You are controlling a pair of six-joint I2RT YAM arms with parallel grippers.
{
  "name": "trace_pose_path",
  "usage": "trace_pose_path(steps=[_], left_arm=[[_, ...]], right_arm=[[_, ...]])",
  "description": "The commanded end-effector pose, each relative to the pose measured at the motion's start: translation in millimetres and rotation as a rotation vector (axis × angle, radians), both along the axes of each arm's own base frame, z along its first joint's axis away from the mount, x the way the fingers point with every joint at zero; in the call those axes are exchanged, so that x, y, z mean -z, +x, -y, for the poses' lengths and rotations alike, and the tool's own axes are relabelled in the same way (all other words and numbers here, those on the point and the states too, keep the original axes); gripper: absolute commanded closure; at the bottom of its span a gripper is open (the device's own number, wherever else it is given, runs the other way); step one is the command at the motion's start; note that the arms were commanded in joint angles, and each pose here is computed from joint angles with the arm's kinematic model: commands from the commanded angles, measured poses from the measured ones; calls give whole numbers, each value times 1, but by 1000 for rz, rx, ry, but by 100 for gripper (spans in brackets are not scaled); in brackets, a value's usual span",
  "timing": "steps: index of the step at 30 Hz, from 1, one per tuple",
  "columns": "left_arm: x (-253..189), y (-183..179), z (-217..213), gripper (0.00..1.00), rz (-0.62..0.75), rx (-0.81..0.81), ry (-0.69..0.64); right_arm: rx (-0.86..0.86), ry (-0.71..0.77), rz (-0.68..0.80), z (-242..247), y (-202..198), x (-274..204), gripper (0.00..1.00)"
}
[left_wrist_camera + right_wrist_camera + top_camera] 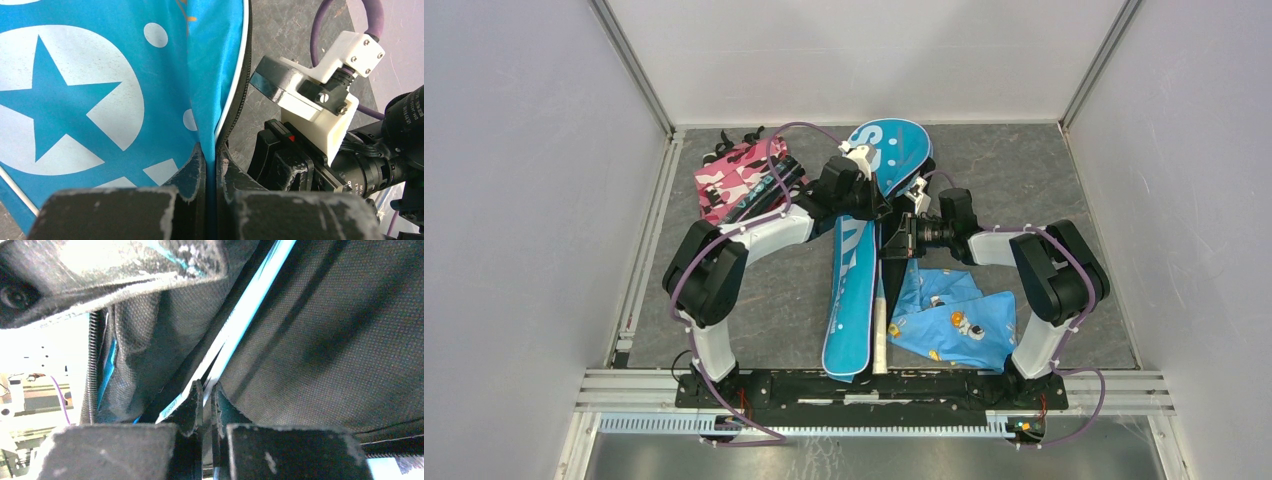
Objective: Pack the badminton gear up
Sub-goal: Place the racket in the racket bag.
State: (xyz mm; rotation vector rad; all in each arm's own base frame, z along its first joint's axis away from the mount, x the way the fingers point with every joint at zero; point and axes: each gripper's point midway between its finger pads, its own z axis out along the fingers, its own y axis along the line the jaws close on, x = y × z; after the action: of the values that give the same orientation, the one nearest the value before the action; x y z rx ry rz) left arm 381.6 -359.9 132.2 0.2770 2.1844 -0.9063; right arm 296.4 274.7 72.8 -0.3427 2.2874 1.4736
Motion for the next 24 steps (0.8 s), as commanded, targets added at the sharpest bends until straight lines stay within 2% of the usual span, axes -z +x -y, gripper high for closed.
trace_pose_path(steps=[1,11,24], left_arm=[[-41,-17,22,98,43,58,-112],[-31,-27,31,98,-41,33,-133],[-40,-26,37,98,-132,0,-196]], right_arm=[[-19,94,205,-17,27,-48,100],[32,149,204,-23,43,-65,100],[80,155,184,-29,48,-58,98]])
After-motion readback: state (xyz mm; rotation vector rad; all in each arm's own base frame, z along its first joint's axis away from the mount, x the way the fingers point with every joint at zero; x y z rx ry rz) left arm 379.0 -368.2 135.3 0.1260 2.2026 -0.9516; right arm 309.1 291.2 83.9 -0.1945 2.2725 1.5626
